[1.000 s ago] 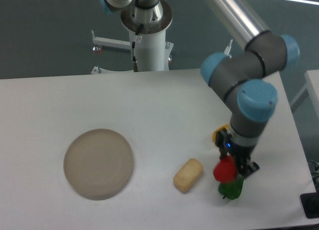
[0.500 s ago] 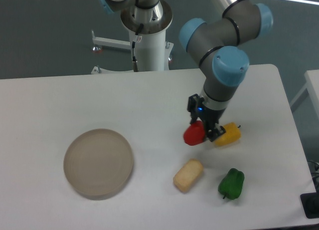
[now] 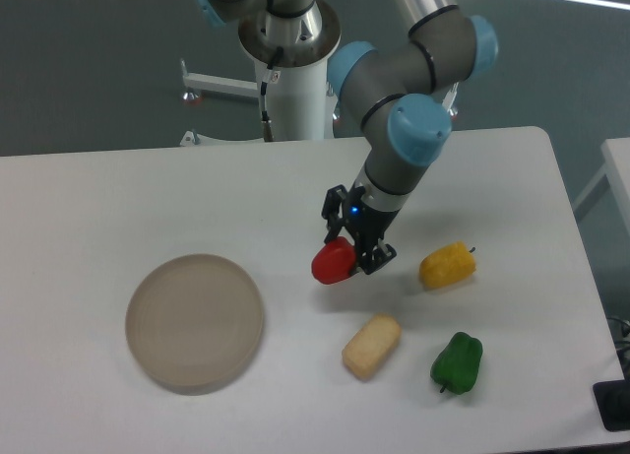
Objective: Place the red pepper on the table
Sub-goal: 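Carry the red pepper toward the plate and lower it to the table, then hold the red pepper on the table and open the gripper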
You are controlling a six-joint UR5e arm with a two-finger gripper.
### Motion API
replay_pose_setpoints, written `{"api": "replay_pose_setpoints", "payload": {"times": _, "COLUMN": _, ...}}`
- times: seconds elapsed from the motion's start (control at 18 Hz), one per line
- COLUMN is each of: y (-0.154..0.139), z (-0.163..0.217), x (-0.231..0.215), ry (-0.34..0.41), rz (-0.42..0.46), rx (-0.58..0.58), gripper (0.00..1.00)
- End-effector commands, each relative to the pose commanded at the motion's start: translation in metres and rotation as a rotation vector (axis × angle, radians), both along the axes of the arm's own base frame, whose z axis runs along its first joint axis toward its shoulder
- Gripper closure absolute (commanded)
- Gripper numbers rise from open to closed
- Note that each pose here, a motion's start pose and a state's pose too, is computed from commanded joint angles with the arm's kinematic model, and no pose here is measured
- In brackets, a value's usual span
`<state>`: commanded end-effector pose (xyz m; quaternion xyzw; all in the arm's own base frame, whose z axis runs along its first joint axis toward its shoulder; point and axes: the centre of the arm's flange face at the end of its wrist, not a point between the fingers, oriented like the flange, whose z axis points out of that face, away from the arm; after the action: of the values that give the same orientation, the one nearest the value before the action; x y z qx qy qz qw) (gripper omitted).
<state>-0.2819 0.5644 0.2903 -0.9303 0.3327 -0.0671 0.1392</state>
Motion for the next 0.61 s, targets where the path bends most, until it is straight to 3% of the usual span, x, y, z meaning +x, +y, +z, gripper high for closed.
{"api": "replay_pose_setpoints", "payload": {"times": 0.61, "y": 0.004, "z": -0.016, "x": 0.011, "ry": 0.004, "rz": -0.012, "rx": -0.002, "gripper": 0.59}}
